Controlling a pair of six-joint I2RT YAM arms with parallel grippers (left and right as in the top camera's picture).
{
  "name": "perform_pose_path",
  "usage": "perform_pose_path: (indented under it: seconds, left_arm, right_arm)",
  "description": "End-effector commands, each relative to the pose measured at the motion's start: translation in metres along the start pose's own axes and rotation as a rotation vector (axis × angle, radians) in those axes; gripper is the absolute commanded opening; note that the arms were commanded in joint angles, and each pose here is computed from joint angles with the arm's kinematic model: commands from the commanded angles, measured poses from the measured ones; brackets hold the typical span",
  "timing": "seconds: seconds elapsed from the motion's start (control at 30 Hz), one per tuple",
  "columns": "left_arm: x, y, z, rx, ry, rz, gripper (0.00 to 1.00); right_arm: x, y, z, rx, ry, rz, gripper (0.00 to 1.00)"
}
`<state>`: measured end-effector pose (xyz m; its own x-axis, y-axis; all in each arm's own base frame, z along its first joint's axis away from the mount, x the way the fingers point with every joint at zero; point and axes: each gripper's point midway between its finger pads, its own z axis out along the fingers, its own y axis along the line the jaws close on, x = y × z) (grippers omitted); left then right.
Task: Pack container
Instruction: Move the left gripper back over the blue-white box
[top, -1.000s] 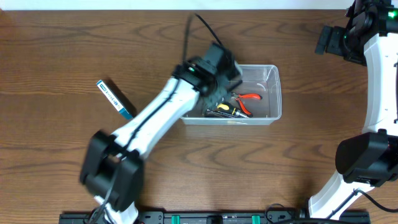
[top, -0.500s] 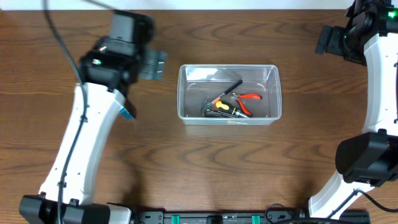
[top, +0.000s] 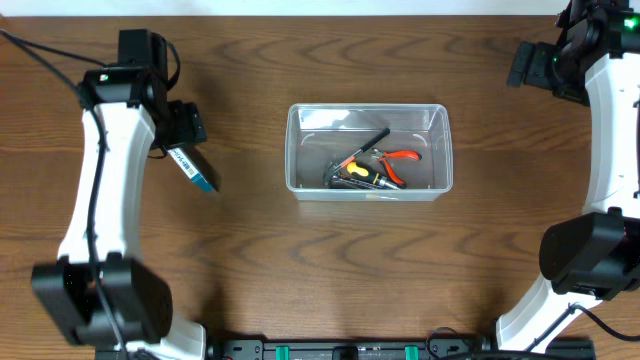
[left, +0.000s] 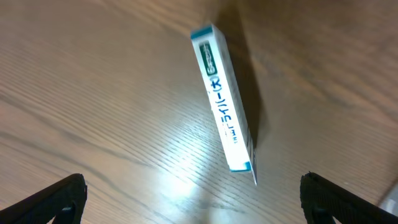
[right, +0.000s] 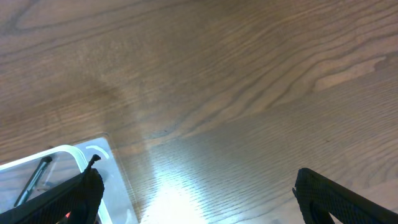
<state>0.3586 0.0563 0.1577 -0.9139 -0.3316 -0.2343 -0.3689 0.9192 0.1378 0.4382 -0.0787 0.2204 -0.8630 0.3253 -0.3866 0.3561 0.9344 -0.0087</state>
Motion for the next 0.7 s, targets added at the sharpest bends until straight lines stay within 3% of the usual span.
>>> perform_pose_path:
  seconds: [0.0, 0.47, 0.5, 0.63, 0.67]
  left_arm:
    - [0.013, -0.011, 0.034, 0.037, 0.129, -0.069, 0.98]
    - [0.044, -0.038, 0.123, 0.042, 0.406, -0.143, 0.99]
    - [0.045, -0.042, 0.126, 0.060, 0.414, -0.147, 0.89]
    - [0.043, -0.052, 0.128, 0.118, 0.417, -0.161, 0.30]
    - [0.042, -0.053, 0.128, 0.128, 0.416, -0.165, 0.20]
  right_arm:
    - [-0.003, 0.000, -0.004, -0.002, -0.014, 0.016, 0.99]
    - [-0.003, 0.000, -0.004, -0.002, -0.014, 0.016, 0.99]
    - [-0.003, 0.000, -0.004, -0.003, -0.014, 0.016, 0.99]
    - [-0.003, 0.000, -0.004, -0.002, -0.014, 0.016, 0.99]
    - [-0.003, 0.000, -0.004, -0.003, -0.014, 0.016, 0.99]
